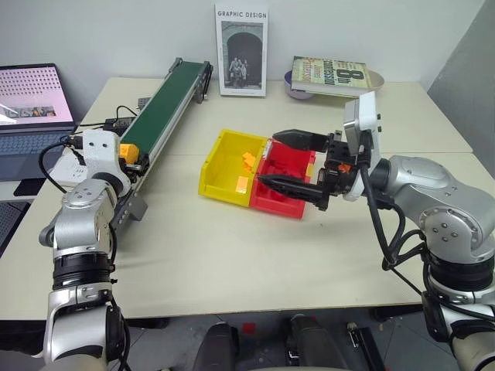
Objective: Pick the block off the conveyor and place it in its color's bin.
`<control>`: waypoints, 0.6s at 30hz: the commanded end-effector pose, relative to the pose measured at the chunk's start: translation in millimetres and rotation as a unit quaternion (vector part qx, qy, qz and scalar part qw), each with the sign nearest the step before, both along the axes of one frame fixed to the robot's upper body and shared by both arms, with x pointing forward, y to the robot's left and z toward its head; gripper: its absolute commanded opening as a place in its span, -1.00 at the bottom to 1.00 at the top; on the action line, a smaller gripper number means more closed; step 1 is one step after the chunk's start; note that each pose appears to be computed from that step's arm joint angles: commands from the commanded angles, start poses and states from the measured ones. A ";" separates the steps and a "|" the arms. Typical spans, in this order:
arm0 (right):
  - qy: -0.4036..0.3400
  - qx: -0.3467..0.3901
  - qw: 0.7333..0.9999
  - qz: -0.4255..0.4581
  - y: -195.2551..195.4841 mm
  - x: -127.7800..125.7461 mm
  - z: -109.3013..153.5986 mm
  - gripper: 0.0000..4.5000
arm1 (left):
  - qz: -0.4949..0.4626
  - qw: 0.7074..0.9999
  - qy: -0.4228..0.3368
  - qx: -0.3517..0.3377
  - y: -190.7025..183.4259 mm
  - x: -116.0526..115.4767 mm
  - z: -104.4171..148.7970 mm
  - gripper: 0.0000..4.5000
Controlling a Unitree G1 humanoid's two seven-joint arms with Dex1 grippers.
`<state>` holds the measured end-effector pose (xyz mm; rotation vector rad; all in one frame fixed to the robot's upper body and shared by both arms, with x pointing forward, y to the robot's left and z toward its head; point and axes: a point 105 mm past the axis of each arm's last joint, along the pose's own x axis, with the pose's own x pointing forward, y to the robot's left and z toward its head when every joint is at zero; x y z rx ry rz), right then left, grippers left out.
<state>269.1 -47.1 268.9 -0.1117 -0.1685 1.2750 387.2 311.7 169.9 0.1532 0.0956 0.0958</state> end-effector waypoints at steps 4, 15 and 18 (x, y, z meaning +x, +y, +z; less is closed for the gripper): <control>-0.024 0.008 1.000 0.005 -1.0 -4.4 12.0 1.00 | 0.019 0.999 -0.029 0.006 8.4 -15.7 20.5 -0.08; -0.032 -0.002 0.998 -0.051 -9.8 4.5 5.6 1.00 | -0.043 0.996 -0.080 -0.005 -28.0 -6.0 69.1 -0.31; -0.040 -0.009 0.994 -0.097 -16.6 11.8 2.7 1.00 | -0.121 0.990 -0.069 0.005 -67.6 4.3 72.0 -0.31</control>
